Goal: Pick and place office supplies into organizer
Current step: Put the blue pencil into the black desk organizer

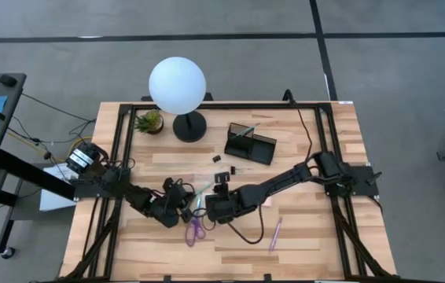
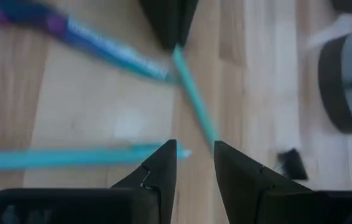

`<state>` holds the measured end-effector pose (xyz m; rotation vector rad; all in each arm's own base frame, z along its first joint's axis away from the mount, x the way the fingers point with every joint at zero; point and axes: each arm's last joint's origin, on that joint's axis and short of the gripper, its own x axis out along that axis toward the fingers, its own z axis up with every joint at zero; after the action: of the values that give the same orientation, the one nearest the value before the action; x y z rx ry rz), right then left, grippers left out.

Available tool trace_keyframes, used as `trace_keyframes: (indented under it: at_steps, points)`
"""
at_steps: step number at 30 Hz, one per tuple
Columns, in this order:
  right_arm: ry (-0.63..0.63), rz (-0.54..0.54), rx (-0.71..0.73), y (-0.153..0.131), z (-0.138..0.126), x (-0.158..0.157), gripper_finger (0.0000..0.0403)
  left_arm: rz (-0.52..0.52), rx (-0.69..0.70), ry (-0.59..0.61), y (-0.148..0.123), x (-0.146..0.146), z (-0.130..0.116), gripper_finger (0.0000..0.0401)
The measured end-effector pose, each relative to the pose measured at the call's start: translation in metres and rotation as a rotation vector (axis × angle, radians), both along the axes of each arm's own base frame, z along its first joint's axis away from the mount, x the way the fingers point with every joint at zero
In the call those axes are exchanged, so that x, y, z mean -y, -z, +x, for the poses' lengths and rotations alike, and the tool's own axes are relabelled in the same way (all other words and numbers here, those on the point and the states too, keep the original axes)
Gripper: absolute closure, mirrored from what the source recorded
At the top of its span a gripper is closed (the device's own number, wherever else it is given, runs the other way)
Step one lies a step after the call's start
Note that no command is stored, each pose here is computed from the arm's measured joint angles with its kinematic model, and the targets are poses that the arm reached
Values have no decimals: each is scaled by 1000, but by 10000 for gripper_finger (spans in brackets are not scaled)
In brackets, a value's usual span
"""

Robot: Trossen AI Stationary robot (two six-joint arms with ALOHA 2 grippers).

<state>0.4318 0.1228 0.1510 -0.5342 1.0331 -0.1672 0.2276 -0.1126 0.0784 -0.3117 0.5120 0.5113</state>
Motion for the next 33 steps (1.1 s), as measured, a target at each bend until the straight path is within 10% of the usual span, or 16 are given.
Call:
trace_keyframes:
  at_steps: [9,33]
  points:
    - [-64,179,19,-10,16,19,301,38,-8,43,-11,-1,19,394]
    - [-80,135,2,-10,21,40,301,46,102,124,-56,-3,24,395]
